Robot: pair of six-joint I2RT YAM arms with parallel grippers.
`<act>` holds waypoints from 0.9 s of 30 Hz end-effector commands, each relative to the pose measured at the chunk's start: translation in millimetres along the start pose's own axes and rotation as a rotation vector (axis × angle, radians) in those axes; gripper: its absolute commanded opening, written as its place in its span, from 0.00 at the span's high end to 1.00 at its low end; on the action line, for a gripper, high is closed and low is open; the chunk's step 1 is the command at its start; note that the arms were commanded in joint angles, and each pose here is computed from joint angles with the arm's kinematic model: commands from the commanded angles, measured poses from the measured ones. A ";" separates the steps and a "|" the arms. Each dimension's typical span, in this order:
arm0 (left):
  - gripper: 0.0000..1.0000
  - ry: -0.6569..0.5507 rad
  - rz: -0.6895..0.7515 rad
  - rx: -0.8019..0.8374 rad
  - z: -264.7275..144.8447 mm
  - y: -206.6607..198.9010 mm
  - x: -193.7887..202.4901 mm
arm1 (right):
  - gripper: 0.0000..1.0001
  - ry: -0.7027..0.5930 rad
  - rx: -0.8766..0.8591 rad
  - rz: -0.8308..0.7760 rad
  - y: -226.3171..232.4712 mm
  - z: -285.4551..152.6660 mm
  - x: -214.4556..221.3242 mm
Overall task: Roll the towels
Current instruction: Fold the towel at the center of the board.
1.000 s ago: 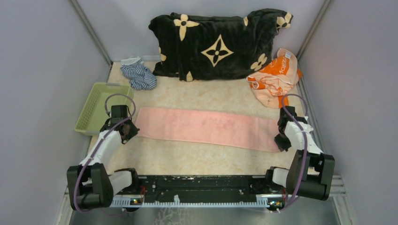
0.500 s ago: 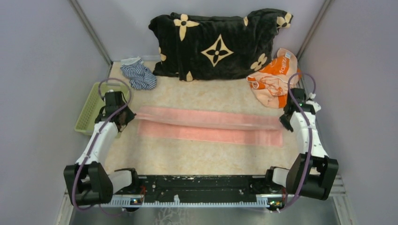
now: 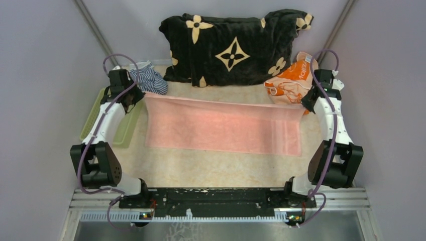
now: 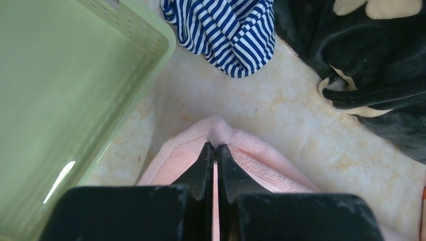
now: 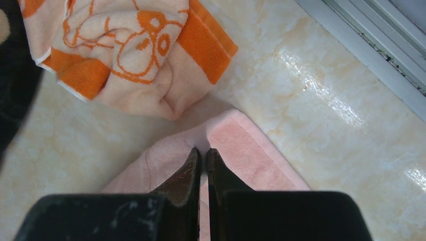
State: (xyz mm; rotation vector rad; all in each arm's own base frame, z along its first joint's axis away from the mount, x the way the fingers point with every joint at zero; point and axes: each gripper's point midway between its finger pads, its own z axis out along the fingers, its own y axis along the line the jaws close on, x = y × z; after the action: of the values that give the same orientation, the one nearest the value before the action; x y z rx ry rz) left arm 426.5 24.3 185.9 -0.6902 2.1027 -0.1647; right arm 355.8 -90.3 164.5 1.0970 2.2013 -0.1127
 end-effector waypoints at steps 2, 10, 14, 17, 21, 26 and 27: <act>1.00 -0.018 0.009 -0.010 -9.4 13.4 7.7 | 1.00 -0.076 -0.001 -0.026 -15.4 -14.2 -10.9; 1.00 0.056 0.029 -0.098 -36.5 59.4 66.2 | 1.00 0.056 0.174 -0.005 -88.6 -14.2 54.1; 1.00 0.097 0.029 -0.131 -49.1 78.9 95.8 | 1.00 0.105 0.231 0.034 -111.6 -19.1 82.1; 1.00 0.122 0.022 -0.151 -54.5 90.1 114.5 | 1.00 0.148 0.253 0.053 -121.8 -19.5 102.3; 1.00 0.162 -0.004 -0.170 -52.4 101.2 139.1 | 1.00 0.180 0.296 0.074 -134.3 -12.7 123.1; 1.00 0.197 -0.041 -0.185 -49.1 107.7 157.2 | 1.00 0.207 0.342 0.098 -145.5 -1.9 140.8; 1.00 0.199 -0.044 -0.185 -48.2 108.7 159.9 | 1.00 0.212 0.351 0.101 -148.0 -0.1 144.0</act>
State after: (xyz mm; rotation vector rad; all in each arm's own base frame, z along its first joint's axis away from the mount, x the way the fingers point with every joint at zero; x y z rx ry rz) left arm 271.1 21.6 64.8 -0.8087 2.3411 -0.0585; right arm 185.0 -77.4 52.9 1.4024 2.4378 -0.3160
